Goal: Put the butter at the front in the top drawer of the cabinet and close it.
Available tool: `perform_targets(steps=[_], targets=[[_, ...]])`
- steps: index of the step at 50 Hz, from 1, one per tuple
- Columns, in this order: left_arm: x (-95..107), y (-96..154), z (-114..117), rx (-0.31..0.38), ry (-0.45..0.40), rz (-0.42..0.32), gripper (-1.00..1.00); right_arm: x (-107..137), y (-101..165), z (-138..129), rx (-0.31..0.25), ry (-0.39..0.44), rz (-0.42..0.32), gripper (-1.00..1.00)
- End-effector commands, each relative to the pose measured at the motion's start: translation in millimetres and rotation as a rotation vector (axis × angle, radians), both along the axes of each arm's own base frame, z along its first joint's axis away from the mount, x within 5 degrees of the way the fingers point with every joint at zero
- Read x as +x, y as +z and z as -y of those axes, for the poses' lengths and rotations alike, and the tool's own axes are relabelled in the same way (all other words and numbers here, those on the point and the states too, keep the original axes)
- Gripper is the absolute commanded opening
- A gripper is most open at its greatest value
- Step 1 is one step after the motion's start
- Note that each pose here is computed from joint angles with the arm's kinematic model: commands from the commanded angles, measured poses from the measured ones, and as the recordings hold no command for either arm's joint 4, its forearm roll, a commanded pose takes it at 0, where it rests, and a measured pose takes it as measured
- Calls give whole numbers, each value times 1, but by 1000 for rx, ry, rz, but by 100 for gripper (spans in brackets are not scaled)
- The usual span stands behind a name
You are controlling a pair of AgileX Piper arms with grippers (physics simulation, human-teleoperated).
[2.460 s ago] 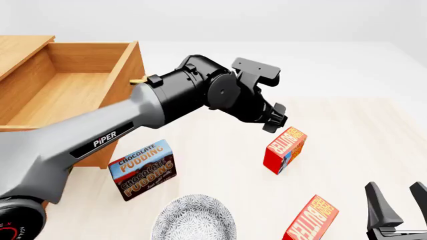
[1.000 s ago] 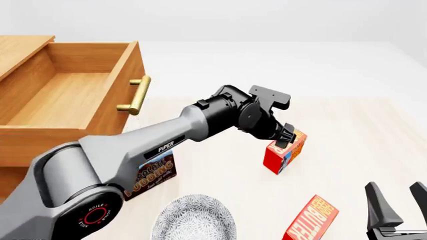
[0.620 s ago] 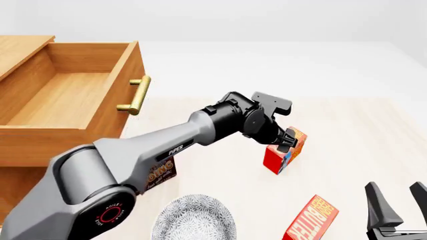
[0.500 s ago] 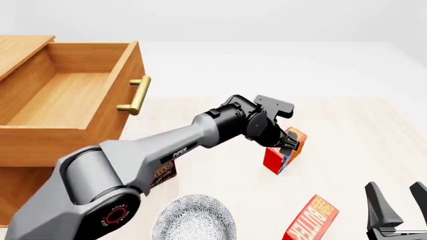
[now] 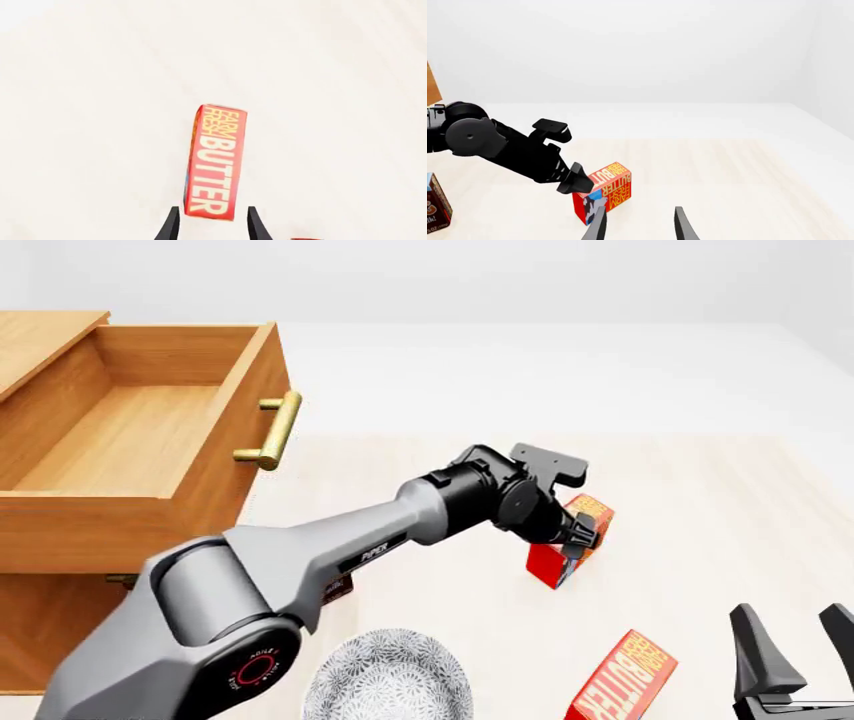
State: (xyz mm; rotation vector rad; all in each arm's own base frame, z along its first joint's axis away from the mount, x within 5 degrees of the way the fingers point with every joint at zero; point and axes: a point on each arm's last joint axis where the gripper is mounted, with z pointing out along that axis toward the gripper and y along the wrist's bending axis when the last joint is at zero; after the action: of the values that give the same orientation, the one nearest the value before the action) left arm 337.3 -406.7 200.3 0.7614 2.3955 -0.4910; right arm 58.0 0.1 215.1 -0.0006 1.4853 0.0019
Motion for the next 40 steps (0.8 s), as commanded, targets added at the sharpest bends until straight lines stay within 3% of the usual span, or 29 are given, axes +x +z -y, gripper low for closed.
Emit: perform_targets(steps=[1, 8, 24, 40], targets=[[5, -7, -2, 2, 14, -6, 100, 0, 0, 0, 0, 0, 0, 100], [13, -7, -5, 10, 20, -4, 100, 0, 0, 0, 0, 0, 0, 100], [2, -21, 13, -1, 1, -14, 100, 0, 0, 0, 0, 0, 0, 100], [10, -39, 22, 22, -5, -24, 100, 0, 0, 0, 0, 0, 0, 100]])
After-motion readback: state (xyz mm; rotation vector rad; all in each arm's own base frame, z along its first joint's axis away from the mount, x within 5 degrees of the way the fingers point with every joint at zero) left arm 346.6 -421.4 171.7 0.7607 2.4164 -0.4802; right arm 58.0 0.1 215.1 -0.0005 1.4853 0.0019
